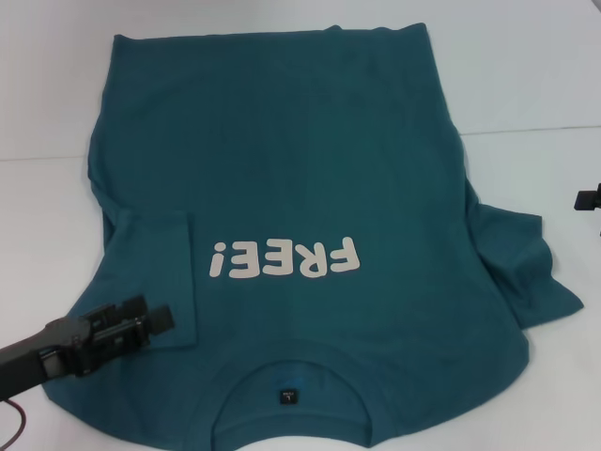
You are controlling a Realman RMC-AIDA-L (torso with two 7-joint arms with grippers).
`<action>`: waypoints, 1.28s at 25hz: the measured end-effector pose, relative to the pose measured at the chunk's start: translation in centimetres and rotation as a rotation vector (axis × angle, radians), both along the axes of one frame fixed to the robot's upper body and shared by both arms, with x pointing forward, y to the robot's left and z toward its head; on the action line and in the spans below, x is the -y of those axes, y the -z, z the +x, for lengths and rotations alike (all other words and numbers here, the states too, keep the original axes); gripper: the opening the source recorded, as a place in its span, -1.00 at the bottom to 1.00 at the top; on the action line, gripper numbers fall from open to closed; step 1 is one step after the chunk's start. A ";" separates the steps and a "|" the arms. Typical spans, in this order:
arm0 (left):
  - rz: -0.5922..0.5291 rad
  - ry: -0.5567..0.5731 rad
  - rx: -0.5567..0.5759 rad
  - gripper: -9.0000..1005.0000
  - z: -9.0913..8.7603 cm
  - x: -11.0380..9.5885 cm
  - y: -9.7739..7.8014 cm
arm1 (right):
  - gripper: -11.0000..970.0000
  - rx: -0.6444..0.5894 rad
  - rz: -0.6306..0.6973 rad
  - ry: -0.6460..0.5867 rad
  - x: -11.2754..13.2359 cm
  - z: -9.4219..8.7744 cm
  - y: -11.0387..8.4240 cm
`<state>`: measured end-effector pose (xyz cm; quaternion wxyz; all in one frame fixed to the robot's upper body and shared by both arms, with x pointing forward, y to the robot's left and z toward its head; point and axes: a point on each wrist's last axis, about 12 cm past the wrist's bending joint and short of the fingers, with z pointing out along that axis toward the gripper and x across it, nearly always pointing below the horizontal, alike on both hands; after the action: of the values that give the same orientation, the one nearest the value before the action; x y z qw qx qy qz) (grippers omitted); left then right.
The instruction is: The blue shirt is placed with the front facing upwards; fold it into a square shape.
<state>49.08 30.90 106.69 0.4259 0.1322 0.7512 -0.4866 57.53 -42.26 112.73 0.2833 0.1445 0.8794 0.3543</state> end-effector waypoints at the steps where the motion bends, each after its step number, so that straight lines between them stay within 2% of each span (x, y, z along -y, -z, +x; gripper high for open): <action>1: 0.001 -0.002 -0.001 0.63 0.0 0.0 0.0 | 0.50 0.003 -0.008 0.004 0.0 0.1 0.0; 11: -0.001 -0.009 -0.006 0.63 0.0 0.1 0.2 | 0.46 0.032 -0.094 -0.015 -2.2 1.1 2.1; 18: -0.002 -0.022 -0.004 0.63 0.1 -0.1 0.2 | 0.43 -0.012 -0.152 -0.035 -3.5 1.7 3.4; 32: 0.002 -0.037 -0.010 0.63 0.2 0.0 0.4 | 0.37 -0.018 -0.189 -0.061 -5.4 2.9 3.9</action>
<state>49.30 30.88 106.33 0.4310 0.1165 0.7562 -0.4785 60.44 -36.83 108.80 0.2767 0.0936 0.9153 0.2771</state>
